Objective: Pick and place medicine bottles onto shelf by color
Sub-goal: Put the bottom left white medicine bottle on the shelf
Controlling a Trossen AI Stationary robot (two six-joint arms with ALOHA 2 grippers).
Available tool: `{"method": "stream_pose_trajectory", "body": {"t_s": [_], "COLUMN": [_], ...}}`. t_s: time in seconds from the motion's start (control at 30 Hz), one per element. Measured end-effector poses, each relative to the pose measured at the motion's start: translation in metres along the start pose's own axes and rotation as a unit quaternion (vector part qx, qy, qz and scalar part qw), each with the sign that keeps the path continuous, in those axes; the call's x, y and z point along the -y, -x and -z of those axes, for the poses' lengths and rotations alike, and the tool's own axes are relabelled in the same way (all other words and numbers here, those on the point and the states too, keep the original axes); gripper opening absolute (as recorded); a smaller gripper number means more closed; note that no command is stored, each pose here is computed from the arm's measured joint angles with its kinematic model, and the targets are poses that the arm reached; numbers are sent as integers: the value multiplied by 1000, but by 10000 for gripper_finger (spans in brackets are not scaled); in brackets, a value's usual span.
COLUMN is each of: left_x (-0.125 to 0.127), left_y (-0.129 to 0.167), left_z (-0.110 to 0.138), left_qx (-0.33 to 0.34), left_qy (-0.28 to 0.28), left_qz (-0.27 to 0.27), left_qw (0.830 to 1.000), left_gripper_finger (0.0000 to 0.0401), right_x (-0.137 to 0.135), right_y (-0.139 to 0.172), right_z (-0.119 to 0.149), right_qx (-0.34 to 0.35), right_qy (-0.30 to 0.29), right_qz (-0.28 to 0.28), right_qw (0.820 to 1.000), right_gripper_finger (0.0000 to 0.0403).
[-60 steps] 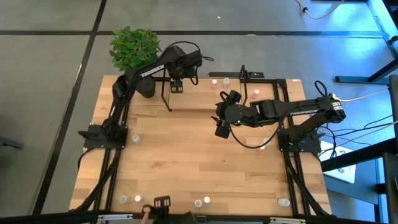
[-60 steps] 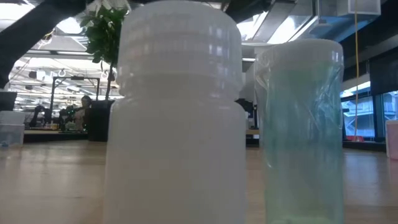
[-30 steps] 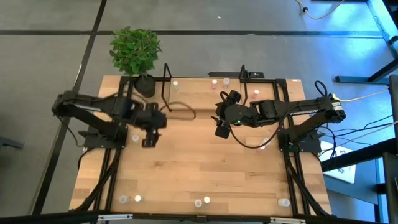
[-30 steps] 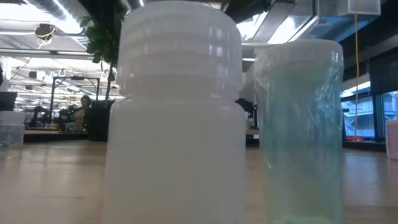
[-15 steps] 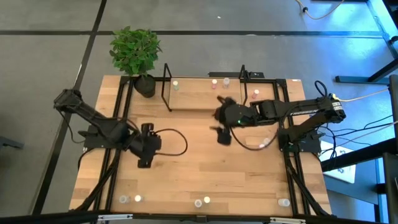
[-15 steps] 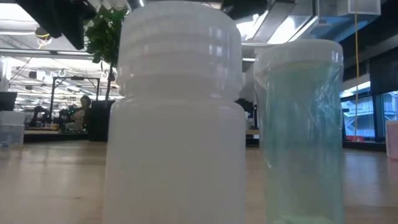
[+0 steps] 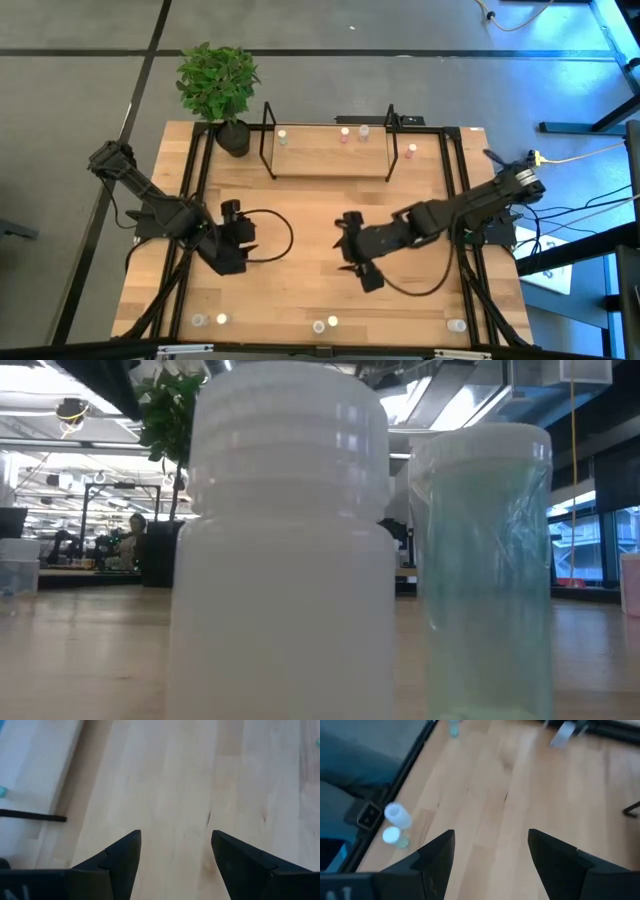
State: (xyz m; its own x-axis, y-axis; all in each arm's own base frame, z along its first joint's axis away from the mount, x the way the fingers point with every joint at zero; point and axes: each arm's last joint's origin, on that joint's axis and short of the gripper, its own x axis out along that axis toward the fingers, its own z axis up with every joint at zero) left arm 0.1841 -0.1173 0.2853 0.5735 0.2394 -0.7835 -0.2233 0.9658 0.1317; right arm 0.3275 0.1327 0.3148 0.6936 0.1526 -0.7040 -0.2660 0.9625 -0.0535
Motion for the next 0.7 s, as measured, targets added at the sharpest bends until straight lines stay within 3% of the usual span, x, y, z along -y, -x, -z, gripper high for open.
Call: {"method": "stream_pose_trajectory", "body": {"t_s": [0.3, 0.5, 0.7], "left_x": [6, 6, 6], "left_y": [3, 4, 4], "left_z": [-2, -2, -1], "left_qx": [38, 38, 41], "left_qy": [6, 3, -2], "left_qz": [1, 2, -4], "left_qw": [999, 999, 999], "left_gripper_finger": [236, 236, 236], "right_x": [-12, -16, -29], "right_y": [-41, -51, -59], "right_z": [-14, -34, -41], "right_qx": [-43, -86, -135], "right_qy": [-9, -41, 11], "right_qz": [-83, -85, -106], "right_qw": [996, 992, 985], "right_gripper_finger": [255, 255, 255]}}
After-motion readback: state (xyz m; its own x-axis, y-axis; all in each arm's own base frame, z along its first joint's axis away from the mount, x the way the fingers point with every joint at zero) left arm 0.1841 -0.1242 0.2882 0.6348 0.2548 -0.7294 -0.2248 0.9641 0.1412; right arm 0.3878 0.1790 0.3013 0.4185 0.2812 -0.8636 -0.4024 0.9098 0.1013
